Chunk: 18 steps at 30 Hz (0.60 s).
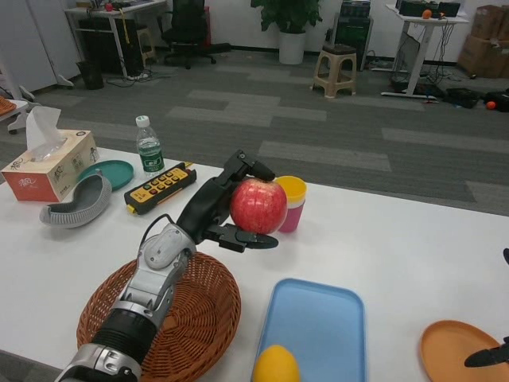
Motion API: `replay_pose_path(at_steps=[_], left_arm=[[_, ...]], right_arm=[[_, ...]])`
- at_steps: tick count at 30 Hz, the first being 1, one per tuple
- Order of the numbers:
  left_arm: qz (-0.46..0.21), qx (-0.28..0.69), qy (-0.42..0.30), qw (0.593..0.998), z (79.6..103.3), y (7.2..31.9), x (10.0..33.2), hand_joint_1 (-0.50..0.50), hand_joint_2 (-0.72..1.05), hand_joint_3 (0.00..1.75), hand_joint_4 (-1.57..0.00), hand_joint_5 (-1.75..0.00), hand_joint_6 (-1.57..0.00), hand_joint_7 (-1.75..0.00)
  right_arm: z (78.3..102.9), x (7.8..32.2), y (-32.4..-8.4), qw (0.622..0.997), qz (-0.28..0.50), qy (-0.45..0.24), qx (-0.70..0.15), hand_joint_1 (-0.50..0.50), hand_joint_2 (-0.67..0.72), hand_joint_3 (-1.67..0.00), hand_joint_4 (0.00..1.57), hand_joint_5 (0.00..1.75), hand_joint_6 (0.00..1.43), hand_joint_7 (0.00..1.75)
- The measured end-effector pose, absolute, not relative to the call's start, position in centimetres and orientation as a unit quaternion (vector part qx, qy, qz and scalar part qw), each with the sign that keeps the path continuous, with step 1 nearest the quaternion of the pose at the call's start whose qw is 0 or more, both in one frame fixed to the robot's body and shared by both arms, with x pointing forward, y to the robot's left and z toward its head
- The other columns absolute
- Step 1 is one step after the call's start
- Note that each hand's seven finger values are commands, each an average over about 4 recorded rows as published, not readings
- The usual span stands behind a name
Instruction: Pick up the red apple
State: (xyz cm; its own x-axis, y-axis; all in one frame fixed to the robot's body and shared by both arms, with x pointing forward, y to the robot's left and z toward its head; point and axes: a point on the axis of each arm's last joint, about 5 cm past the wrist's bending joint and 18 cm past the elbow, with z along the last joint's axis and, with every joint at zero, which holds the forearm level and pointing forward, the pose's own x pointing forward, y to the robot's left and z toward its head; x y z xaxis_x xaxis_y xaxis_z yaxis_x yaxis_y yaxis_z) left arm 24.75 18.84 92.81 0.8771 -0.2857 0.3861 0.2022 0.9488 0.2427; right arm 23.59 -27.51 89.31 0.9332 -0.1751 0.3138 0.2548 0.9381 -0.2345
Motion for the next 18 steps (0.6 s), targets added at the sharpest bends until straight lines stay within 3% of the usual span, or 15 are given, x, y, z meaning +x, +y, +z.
replay_pose_path(at_steps=[13, 18], left_arm=[[-0.102, 0.096, -0.217, 0.966, 93.4, 22.1, 24.3, 0.12, 0.69, 0.26, 0.0, -1.75, -0.04, -1.61], [-0.098, 0.085, -0.191, 0.973, 92.1, 23.1, 24.6, 0.16, 0.76, 0.26, 0.0, -1.75, -0.1, -1.61]], right_arm=[[89.3, 23.8, -27.6, 0.973, -0.113, -0.142, -0.141, -0.46, 0.53, 0.0, 0.66, 0.0, 0.0, 0.0], [89.3, 23.9, -27.7, 0.973, -0.116, -0.138, -0.144, -0.45, 0.53, 0.0, 0.66, 0.0, 0.0, 0.0]])
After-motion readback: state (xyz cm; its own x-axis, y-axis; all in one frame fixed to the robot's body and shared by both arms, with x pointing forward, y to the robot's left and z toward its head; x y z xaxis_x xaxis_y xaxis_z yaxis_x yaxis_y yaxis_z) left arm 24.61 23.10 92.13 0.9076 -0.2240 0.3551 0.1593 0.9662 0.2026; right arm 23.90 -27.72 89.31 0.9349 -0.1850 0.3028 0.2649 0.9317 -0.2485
